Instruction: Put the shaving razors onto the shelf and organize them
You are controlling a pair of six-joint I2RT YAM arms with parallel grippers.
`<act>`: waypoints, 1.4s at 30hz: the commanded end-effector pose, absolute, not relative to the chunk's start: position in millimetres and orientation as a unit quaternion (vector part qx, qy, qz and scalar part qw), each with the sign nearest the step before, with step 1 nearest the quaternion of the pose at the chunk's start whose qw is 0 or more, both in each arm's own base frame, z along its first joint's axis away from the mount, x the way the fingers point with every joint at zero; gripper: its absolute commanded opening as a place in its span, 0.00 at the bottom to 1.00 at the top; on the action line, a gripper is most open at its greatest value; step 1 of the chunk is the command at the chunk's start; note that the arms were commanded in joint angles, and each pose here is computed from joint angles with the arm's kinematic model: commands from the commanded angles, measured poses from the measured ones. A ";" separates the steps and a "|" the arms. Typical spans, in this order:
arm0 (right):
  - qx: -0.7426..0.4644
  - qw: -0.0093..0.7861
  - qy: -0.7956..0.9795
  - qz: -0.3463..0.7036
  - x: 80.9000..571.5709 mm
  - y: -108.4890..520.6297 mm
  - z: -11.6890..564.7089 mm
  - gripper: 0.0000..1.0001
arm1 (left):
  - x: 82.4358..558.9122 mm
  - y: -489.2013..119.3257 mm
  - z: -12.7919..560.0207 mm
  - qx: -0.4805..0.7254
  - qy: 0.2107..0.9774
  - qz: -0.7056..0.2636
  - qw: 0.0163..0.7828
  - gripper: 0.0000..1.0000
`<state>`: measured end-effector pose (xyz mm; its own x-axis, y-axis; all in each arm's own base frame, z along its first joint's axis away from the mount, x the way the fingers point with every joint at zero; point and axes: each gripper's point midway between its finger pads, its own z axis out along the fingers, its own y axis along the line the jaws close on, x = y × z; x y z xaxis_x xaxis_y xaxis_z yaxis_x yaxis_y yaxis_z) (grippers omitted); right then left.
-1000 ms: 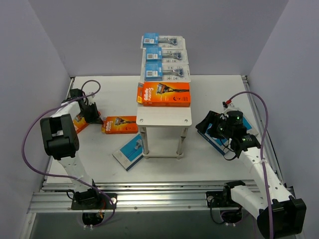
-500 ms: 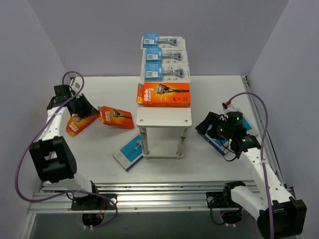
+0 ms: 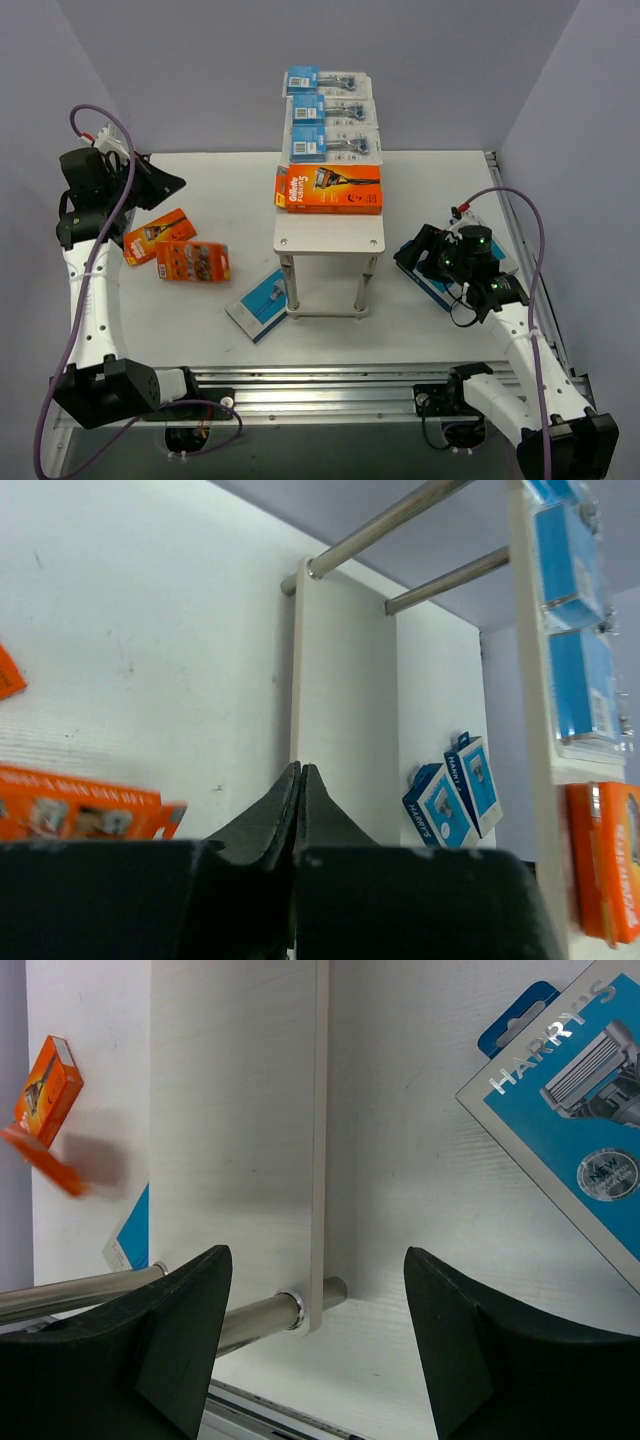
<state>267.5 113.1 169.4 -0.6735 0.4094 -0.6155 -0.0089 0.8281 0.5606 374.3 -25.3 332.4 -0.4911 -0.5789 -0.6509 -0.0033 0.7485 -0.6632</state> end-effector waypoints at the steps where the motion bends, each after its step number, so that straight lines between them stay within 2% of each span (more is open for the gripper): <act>1: 0.122 0.397 0.865 0.283 262.7 115.4 183.9 0.65 | 359.6 -28.9 375.5 -0.176 0.787 -0.313 0.502 0.02; 6: 0.130 0.397 0.861 0.290 252.9 114.7 185.1 0.65 | 347.6 -33.6 386.7 -0.163 0.780 -0.316 0.515 0.02; 8: 0.131 0.396 0.862 0.287 249.3 113.2 183.8 0.65 | 347.2 -32.8 369.8 -0.155 0.793 -0.303 0.506 0.03; 12: 0.134 0.392 0.865 0.284 245.8 111.8 177.3 0.65 | 346.4 -34.9 321.5 -0.144 0.831 -0.271 0.465 0.23; 13: 0.133 0.388 0.866 0.286 245.1 112.7 172.9 0.65 | 346.5 -32.7 312.0 -0.139 0.839 -0.255 0.460 0.34; 17: 0.135 0.378 0.868 0.292 245.1 115.6 159.5 0.65 | 349.7 -17.6 274.7 -0.161 0.863 -0.199 0.435 0.47; 23: 0.130 0.356 0.875 0.302 248.1 122.6 135.3 0.65 | 363.9 11.6 241.9 -0.209 0.875 -0.143 0.414 0.52; 31: 0.110 0.343 0.881 0.308 259.6 129.1 114.4 0.65 | 383.6 109.5 225.6 -0.276 0.858 -0.029 0.433 0.54; 42: 0.092 0.346 0.876 0.322 276.1 132.3 97.3 0.66 | 390.2 189.5 160.4 -0.297 0.878 0.149 0.343 0.56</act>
<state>267.1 131.5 94.8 -0.7617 0.4029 -0.5074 -0.0048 0.7797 0.6262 380.9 155.8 146.9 -0.6097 -0.4808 -0.6301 -0.5841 0.8099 -0.0528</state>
